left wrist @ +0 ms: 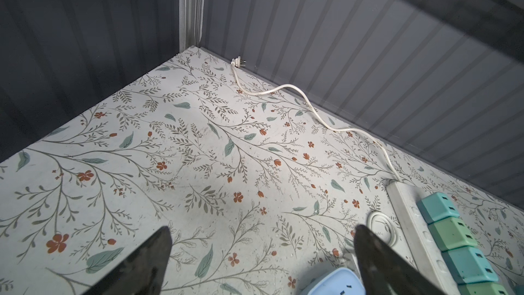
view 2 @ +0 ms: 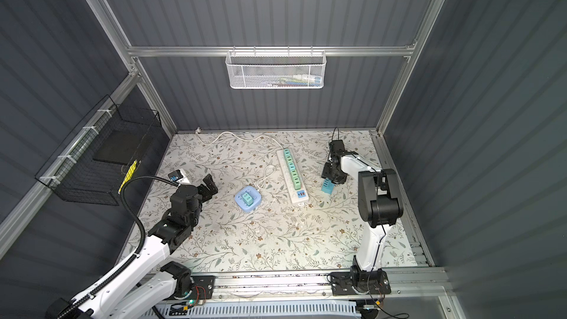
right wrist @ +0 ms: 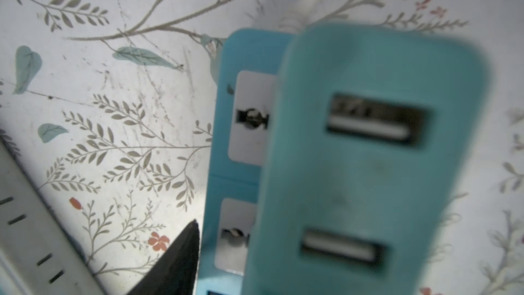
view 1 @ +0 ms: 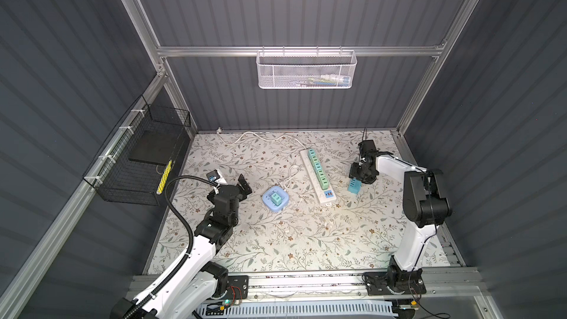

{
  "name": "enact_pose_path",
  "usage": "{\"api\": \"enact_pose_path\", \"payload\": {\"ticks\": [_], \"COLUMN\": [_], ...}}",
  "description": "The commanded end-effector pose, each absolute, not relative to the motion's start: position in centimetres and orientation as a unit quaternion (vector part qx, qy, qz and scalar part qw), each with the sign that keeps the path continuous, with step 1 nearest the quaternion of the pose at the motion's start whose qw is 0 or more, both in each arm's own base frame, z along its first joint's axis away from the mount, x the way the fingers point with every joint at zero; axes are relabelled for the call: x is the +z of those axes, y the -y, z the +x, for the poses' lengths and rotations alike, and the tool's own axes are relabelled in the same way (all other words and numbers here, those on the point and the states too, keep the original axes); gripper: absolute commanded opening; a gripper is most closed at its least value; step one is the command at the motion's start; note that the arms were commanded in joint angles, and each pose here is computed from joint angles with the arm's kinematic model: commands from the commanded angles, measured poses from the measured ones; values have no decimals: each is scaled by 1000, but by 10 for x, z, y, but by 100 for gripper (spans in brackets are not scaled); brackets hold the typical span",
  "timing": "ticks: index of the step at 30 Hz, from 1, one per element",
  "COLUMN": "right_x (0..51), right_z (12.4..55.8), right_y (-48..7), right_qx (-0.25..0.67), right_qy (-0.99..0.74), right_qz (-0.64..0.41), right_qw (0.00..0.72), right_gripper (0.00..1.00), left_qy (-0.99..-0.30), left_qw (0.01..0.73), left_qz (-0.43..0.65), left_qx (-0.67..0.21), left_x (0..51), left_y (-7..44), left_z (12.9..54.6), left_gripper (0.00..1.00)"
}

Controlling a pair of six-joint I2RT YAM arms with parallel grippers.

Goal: Insert the plug

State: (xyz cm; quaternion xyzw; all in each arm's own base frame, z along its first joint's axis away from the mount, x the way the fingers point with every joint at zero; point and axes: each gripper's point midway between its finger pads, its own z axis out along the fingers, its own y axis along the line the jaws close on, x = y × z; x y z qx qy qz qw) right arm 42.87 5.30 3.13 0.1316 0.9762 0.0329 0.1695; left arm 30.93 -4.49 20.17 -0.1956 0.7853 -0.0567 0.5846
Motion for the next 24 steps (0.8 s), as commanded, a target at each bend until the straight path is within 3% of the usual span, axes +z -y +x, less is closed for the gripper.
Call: {"api": "enact_pose_path", "payload": {"ticks": [1, 6, 17, 24], "right_x": [27, 29, 26, 43], "right_z": [424, 428, 436, 436], "right_y": [-58, -78, -153, -155], "right_qx": [16, 7, 51, 65], "right_qy": [-982, -985, -985, -982], "right_qz": [111, 69, -49, -57], "right_qw": [154, 157, 156, 168], "right_gripper": [55, 49, 49, 63], "left_qy": [-779, -777, -777, -779], "left_qw": [595, 598, 598, 596], "left_qz": [-189, -188, -183, -174], "left_qx": [-62, -66, -74, -83], "left_x": [215, 218, 221, 221], "left_y": [45, 45, 48, 52], "left_z": [309, 308, 306, 306], "left_gripper": [100, 100, 100, 100]}}
